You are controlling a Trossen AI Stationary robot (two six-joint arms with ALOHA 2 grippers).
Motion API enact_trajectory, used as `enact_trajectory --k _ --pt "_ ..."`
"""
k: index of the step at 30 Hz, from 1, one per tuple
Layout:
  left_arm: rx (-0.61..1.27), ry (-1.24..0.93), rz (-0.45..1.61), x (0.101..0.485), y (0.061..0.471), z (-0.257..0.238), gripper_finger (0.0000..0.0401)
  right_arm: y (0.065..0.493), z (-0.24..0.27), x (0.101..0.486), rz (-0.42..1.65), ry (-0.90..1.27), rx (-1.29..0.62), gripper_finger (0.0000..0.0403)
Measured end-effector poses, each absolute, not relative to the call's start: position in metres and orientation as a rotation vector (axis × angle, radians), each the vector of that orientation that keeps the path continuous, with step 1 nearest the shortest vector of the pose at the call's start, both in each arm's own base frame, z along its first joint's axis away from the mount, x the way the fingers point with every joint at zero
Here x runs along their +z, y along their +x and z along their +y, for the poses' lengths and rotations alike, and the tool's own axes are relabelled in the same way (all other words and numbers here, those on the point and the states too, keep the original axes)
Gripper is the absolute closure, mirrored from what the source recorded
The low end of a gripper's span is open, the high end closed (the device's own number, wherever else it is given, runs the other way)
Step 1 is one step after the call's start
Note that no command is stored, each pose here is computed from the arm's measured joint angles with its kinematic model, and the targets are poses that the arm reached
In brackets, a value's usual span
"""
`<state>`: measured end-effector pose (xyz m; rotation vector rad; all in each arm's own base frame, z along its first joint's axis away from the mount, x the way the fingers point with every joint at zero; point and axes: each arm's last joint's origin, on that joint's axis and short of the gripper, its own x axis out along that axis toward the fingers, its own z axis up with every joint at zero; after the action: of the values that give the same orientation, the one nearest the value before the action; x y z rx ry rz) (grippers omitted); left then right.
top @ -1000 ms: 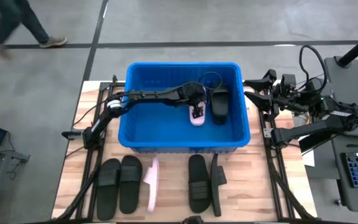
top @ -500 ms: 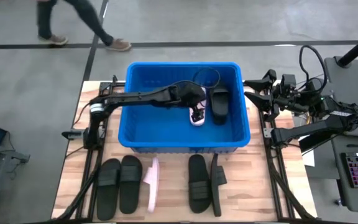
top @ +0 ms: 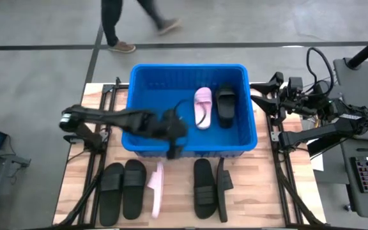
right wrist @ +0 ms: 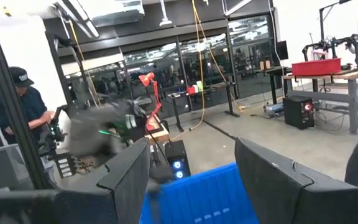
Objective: Pick and place slides into bin
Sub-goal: Put the pink slide into the bin
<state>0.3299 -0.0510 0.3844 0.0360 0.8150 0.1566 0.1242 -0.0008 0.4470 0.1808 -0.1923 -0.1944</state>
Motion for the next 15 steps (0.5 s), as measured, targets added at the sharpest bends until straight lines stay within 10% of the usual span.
enact_trajectory --k 15 --pt "0.312 -0.232 0.848 0.357 0.255 -0.167 0.0121 0.125 -0.001 0.442 -0.143 0.176 -0.196 0.0177"
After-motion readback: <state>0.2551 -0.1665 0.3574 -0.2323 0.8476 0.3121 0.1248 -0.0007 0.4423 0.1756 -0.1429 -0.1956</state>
